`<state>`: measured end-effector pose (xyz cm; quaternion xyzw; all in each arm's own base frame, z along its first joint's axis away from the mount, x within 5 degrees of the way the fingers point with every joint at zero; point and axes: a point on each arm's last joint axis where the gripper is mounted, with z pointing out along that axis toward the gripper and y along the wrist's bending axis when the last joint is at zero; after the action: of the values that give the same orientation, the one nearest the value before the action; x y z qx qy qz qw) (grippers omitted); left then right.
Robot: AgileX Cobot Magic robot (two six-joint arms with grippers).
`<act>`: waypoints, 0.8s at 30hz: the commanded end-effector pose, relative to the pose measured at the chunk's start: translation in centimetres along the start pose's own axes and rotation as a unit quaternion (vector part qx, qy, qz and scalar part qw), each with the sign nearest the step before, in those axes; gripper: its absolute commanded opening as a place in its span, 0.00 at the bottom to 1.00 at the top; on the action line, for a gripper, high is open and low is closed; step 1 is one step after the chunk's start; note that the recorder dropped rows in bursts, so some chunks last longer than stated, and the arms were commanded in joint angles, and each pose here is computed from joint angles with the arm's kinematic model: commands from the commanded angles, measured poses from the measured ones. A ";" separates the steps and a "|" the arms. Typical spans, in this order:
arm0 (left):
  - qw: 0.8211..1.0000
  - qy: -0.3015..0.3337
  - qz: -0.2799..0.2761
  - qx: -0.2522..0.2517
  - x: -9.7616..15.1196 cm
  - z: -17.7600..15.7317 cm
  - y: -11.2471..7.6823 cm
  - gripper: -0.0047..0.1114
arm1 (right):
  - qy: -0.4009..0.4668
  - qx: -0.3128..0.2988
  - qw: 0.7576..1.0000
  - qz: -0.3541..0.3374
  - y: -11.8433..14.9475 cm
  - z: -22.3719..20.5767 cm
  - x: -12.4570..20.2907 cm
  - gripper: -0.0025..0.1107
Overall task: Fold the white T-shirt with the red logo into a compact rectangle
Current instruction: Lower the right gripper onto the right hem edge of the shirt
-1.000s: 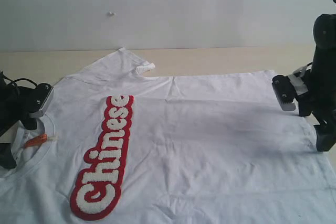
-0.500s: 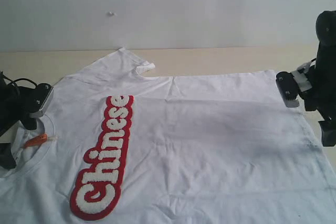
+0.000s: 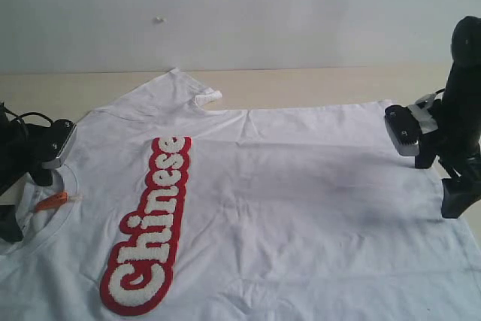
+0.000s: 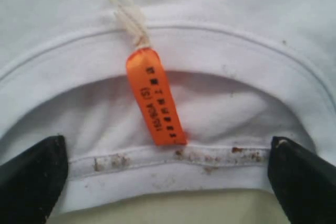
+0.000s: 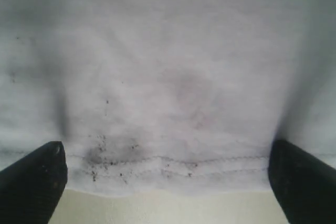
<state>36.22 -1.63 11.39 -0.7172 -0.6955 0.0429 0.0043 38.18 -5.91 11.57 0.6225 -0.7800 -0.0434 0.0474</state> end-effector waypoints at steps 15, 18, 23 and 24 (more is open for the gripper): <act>0.999 0.011 -0.006 0.036 0.6 1.1 -0.6 0.94 | 0.020 0.046 0.998 0.049 -1.4 1.9 0.5 0.94; 0.999 0.011 -0.006 0.036 0.6 1.1 -0.6 0.94 | 0.020 0.052 0.997 0.047 -1.5 2.0 0.5 0.94; 0.999 0.011 -0.006 0.036 0.6 1.1 -0.6 0.94 | 0.022 0.055 0.997 0.042 -1.7 2.3 0.5 0.94; 0.999 0.011 -0.006 0.036 0.6 1.1 -0.6 0.94 | 0.022 0.055 0.997 0.042 -1.7 2.3 0.5 0.94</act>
<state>36.22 -1.62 11.39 -0.7176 -0.6952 0.0425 0.0048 39.16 -6.59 10.86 0.5907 -0.8060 0.0126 0.0359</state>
